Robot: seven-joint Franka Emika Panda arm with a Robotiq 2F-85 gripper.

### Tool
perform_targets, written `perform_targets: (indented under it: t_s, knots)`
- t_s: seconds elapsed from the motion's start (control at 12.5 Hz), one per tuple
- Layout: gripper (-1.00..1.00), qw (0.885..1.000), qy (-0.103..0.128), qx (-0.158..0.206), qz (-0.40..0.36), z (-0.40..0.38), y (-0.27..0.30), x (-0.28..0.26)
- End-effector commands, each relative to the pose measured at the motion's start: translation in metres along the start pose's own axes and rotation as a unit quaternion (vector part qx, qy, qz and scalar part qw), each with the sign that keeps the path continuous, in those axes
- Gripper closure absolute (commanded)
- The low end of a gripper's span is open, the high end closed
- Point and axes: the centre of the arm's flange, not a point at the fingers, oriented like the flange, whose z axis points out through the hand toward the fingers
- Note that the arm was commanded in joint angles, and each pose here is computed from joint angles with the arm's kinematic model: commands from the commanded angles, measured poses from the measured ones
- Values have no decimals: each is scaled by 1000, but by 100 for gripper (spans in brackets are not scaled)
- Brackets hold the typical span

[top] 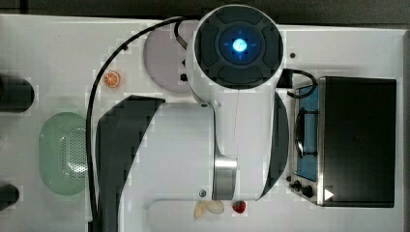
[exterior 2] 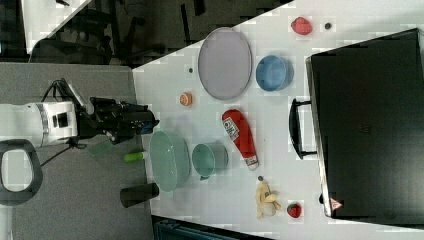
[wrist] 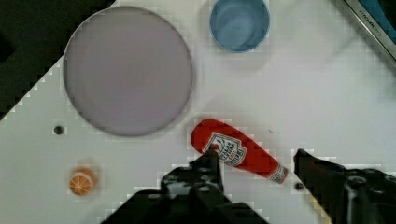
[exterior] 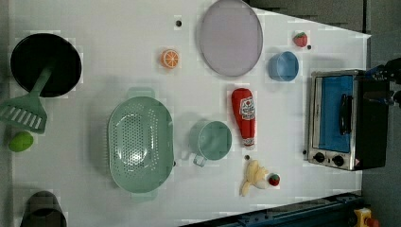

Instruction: Pick Ketchup from the table and place it in strainer.

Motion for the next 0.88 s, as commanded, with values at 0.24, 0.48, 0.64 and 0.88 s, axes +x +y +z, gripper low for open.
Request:
perform_targets:
  t_s: [0.24,0.48,0.64,0.88]
  knots:
    - [-100,999,-14,-18,24,-26,56,-40]
    - [-100,999,-20,-23,-30,15,42,-42]
    - [-100,995,-18,-20,-98,47,31,-42]
    - [-100,977,-21,-18,-210,99,20,-46]
